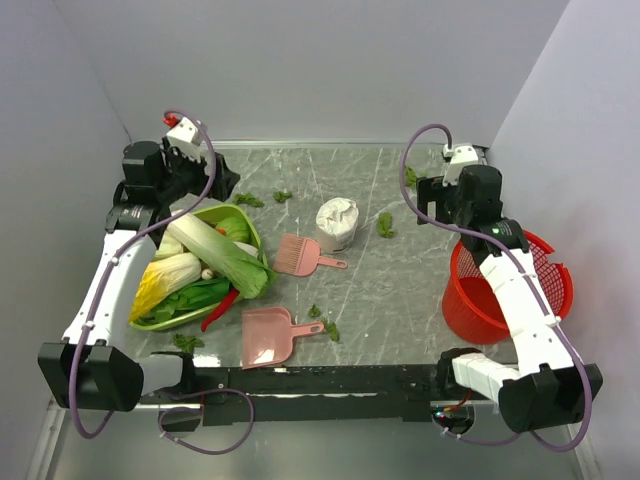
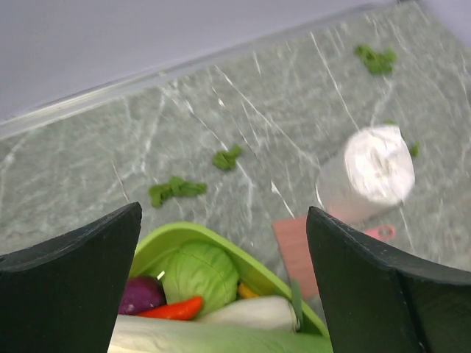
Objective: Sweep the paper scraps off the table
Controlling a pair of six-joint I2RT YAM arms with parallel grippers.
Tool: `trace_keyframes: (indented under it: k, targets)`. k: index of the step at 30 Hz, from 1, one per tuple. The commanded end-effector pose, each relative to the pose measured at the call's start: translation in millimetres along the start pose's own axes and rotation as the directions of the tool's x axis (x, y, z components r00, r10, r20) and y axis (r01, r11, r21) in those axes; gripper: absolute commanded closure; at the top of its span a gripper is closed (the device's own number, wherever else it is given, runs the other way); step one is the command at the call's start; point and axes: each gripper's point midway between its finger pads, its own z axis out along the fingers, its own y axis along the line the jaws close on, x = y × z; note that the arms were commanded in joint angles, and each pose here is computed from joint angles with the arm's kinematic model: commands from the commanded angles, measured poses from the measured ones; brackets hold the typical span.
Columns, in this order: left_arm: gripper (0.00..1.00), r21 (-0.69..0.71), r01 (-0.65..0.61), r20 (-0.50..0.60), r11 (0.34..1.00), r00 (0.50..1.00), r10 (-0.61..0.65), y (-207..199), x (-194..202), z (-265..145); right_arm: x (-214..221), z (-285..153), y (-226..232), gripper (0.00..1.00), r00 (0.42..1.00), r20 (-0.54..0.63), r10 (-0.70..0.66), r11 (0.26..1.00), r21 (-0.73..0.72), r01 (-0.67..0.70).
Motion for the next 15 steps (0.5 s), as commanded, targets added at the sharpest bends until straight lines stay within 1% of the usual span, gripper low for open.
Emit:
trace_keyframes:
  k: [1,2,4,5,7,8,9,10,11,12,13,14,15]
  targets:
    - [0.02,0.139,-0.114,-0.019,0.984,0.993,0.118,-30.2,-5.1,-20.6,-24.0,-3.6,-1.8,0.0,0.997,0.066,-0.035,0.999,-0.002,0.035]
    - [0.02,0.16,-0.14,-0.054,0.977,0.987,0.151,-33.3,4.3,-24.7,-25.0,-3.2,-2.6,0.0,0.995,0.071,-0.067,0.998,-0.004,0.068]
    - [0.02,0.196,-0.169,-0.075,0.966,0.98,0.186,-42.9,9.0,-30.5,-24.2,-2.4,7.5,0.0,0.992,0.08,-0.098,0.993,-0.065,0.103]
    - [0.02,0.21,-0.175,-0.106,0.962,0.974,0.201,-45.6,17.2,-33.5,-22.7,-1.8,10.9,0.0,0.988,0.083,-0.128,0.987,-0.089,0.135]
    - [0.02,0.238,-0.179,-0.119,0.955,0.97,0.212,-55.2,20.8,-35.9,-15.5,-3.4,23.3,0.0,0.981,0.075,-0.177,0.968,-0.167,0.187]
    - [0.02,0.25,-0.18,-0.127,0.951,0.968,0.216,-58.6,23.4,-37.6,-13.1,-9.2,43.7,0.0,0.965,0.109,-0.237,0.921,-0.291,0.259]
    - [0.02,0.266,-0.171,-0.147,0.949,0.965,0.215,-63.4,28.7,-39.8,-9.7,-14.3,55.3,0.0,0.954,0.129,-0.27,0.884,-0.359,0.299]
    - [0.03,0.276,-0.167,-0.154,0.947,0.965,0.215,-66.4,30.2,-43.6,2.2,-23.2,72.1,0.0,0.944,0.131,-0.302,0.826,-0.458,0.328]
    - [0.03,0.333,-0.179,-0.142,0.926,0.961,0.237,-75.7,29.5,-48.3,5.2,-31.8,91.1,0.0,0.915,0.197,-0.352,0.738,-0.543,0.401]
    - [0.04,0.383,-0.149,-0.198,0.912,0.951,0.239,-84.0,44.3,-58.4,10.5,-34.5,100.3,0.0,0.904,0.205,-0.376,0.703,-0.572,0.422]
    - [0.04,0.419,-0.149,-0.206,0.895,0.945,0.254,-88.7,48.3,-62.1,20.7,-43.2,121.9,0.01,0.884,0.209,-0.418,0.637,-0.627,0.449]
    - [0.04,0.44,-0.159,-0.205,0.884,0.94,0.272,-91.7,48.6,-64.7,27.3,-42.5,131.4,0.01,0.856,0.222,-0.467,0.584,-0.649,0.487]
    - [0.03,0.454,-0.142,-0.222,0.88,0.938,0.265,-95.1,52.3,-67.8,35.1,-47.5,142.2,0.03,0.837,0.232,-0.496,0.529,-0.684,0.503]
